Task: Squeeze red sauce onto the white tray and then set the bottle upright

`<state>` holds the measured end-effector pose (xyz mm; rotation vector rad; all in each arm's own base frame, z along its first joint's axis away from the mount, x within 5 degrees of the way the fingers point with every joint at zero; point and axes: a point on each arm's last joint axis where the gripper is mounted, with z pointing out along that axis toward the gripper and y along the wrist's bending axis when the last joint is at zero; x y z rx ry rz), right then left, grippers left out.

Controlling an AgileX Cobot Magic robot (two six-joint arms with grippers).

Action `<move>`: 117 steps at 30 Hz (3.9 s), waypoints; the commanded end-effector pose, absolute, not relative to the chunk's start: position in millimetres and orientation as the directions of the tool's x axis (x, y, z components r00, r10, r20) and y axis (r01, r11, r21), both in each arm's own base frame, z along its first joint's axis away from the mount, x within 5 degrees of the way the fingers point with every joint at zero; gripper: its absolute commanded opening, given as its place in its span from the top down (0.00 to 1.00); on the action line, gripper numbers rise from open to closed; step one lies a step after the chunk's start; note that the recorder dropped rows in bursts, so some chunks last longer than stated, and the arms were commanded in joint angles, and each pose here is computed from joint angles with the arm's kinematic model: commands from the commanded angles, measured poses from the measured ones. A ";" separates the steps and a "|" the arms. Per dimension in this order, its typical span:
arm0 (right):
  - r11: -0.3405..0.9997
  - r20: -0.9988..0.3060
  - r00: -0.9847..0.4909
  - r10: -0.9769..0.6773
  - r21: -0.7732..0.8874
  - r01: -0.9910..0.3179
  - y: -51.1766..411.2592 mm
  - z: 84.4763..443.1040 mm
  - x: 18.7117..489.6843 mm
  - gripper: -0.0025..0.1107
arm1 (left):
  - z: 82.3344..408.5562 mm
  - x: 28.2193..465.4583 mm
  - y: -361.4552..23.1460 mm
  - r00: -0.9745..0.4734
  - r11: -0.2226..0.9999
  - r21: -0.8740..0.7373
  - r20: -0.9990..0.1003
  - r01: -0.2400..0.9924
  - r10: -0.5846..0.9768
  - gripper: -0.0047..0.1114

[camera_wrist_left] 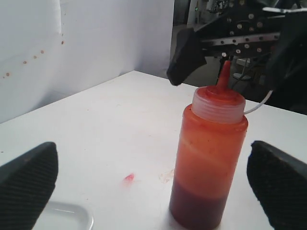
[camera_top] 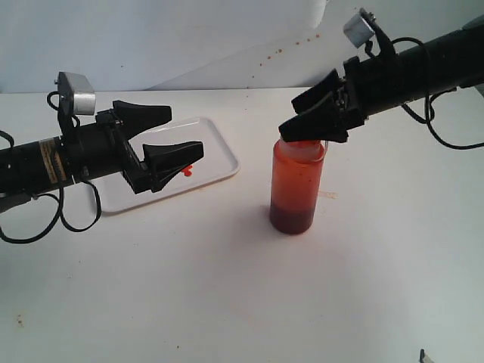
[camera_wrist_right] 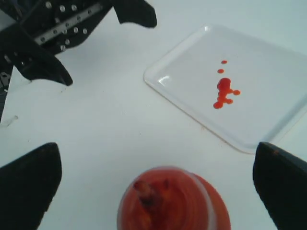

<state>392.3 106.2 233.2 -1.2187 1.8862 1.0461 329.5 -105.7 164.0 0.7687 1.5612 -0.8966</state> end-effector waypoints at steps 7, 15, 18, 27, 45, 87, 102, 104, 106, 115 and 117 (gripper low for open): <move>0.259 -0.919 -0.273 -0.284 0.201 -0.945 109.2 289.4 378.6 0.05 | 168.2 331.1 -105.0 -0.146 0.505 -0.129 -0.989 0.853 -0.006 0.06; 0.433 -0.950 -0.109 -0.292 -0.030 -0.901 99.3 356.7 356.9 0.05 | 168.2 331.1 -105.0 -0.146 0.505 -0.129 -0.989 0.853 -0.006 0.06; 0.543 -0.954 -0.093 -0.284 -0.080 -0.836 92.5 378.1 351.1 0.05 | 168.4 331.0 -105.0 -0.147 0.504 -0.131 -0.989 0.854 -0.008 0.06; 0.822 -0.947 -0.068 -0.313 -0.235 -0.518 59.4 440.9 315.1 0.08 | 169.1 330.7 -105.2 -0.143 0.500 -0.132 -0.990 0.856 -0.015 0.06; 0.825 -0.823 -0.103 -0.559 -0.564 0.030 -1.0 476.6 186.1 0.98 | 179.7 318.3 -109.6 -0.096 0.395 -0.067 -0.994 0.916 0.054 0.06; 0.997 -0.964 0.265 0.021 0.000 -0.078 5.8 516.4 72.9 0.98 | 441.6 64.4 -51.6 0.252 0.802 0.014 -0.952 0.597 -0.171 0.96; 0.996 -0.965 0.262 0.036 0.013 -0.088 6.4 516.2 72.9 0.98 | 447.8 -25.5 -43.0 0.513 0.810 0.174 -0.841 0.559 -0.173 0.96; 0.996 -0.965 0.262 0.036 0.013 -0.088 6.4 516.2 72.9 0.98 | 442.7 -48.7 -38.0 0.611 0.846 0.274 -0.788 0.457 -0.075 0.96; 0.996 -0.965 0.262 0.036 0.013 -0.088 6.4 516.2 72.9 0.98 | 434.0 -61.6 -34.3 0.646 0.863 0.273 -0.759 0.425 -0.078 0.96; 0.996 -0.969 0.245 0.034 0.013 -0.089 6.1 514.9 67.7 0.98 | 414.3 -54.0 -25.0 0.581 0.892 0.083 -0.785 0.444 -0.216 0.96; 0.996 -0.968 0.247 0.034 0.013 -0.089 6.1 515.1 67.7 0.98 | 413.9 -49.6 -25.2 0.564 0.891 0.068 -0.795 0.449 -0.224 0.96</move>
